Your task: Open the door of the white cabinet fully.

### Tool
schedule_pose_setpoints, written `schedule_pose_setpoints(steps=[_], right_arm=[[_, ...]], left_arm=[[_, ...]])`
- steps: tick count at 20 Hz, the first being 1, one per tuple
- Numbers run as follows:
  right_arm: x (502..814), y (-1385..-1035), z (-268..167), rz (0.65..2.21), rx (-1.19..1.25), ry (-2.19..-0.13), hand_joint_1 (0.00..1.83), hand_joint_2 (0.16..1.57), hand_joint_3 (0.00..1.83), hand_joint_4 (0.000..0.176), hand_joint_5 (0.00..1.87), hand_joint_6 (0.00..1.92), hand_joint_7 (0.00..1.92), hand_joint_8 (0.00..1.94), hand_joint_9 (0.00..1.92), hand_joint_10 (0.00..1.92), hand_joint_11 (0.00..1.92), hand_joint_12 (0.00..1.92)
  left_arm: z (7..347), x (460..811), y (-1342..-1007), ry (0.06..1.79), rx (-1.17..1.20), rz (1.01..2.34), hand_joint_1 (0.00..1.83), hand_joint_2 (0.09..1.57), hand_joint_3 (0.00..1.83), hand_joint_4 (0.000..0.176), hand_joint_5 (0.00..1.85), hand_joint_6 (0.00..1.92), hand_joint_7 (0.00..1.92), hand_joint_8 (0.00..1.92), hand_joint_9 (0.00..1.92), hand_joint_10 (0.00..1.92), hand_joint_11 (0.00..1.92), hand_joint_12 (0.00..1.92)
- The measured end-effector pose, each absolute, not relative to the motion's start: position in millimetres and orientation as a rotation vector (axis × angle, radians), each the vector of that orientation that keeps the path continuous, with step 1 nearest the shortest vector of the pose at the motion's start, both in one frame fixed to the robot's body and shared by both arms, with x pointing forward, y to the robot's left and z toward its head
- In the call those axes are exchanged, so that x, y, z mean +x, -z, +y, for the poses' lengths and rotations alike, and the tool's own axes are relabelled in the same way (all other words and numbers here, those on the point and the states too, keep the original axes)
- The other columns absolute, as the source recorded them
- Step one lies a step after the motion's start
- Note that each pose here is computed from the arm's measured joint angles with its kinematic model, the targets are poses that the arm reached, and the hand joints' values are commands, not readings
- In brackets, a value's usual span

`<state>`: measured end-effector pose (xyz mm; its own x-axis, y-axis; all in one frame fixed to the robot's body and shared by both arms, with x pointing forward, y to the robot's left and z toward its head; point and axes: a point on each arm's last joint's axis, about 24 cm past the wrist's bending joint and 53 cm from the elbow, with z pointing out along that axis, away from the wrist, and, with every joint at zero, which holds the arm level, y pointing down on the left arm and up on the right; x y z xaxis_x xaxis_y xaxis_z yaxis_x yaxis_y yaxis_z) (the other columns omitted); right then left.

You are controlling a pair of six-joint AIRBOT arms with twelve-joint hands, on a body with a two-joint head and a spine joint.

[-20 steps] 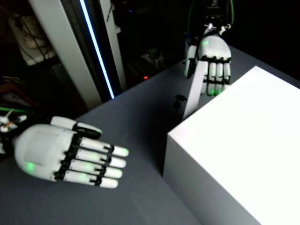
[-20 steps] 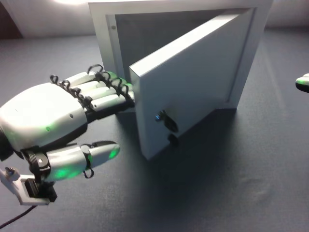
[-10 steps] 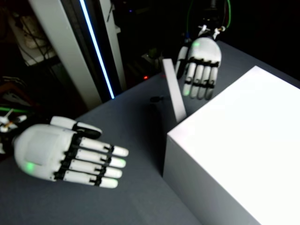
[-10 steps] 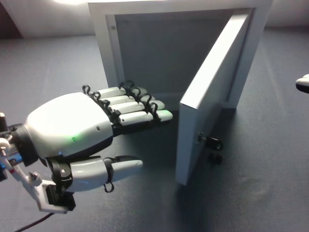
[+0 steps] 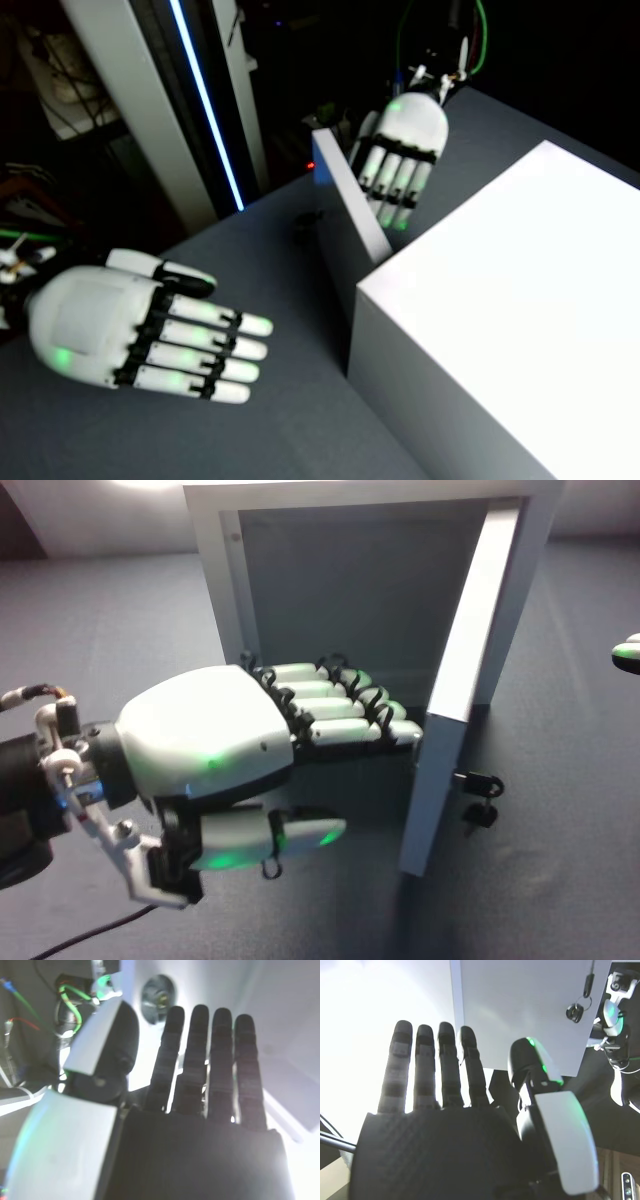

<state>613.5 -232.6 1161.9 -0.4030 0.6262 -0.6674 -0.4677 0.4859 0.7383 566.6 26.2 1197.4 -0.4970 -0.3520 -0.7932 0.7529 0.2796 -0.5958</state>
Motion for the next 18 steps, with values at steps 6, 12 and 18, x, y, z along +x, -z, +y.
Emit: schedule_pose_setpoints(steps=[6, 12, 18], right_arm=[[614, -1161, -232, 1.589, 0.141, -1.197, 0.37, 1.47, 0.0, 0.0, 0.29, 0.0, 0.27, 0.0, 0.2, 0.0, 0.21, 0.0], [614, -1159, -231, 1.59, 0.139, -1.199, 0.37, 1.46, 0.0, 0.0, 0.3, 0.0, 0.3, 0.0, 0.22, 0.0, 0.26, 0.02], [616, -1159, -233, 1.59, 0.144, -1.194, 0.49, 1.46, 0.0, 0.0, 0.3, 0.0, 0.29, 0.0, 0.21, 0.0, 0.23, 0.0]], left_arm=[[3, 559, -1197, 1.45, 0.456, 1.563, 0.41, 1.47, 0.01, 0.0, 0.22, 0.0, 0.22, 0.0, 0.18, 0.0, 0.17, 0.04], [-13, 554, -1203, 1.47, 0.507, 1.532, 0.38, 1.48, 0.0, 0.0, 0.13, 0.0, 0.16, 0.0, 0.12, 0.0, 0.1, 0.01], [-34, 549, -1207, 1.506, 0.546, 1.5, 0.62, 1.41, 0.0, 0.0, 0.18, 0.0, 0.22, 0.0, 0.17, 0.0, 0.18, 0.02]])
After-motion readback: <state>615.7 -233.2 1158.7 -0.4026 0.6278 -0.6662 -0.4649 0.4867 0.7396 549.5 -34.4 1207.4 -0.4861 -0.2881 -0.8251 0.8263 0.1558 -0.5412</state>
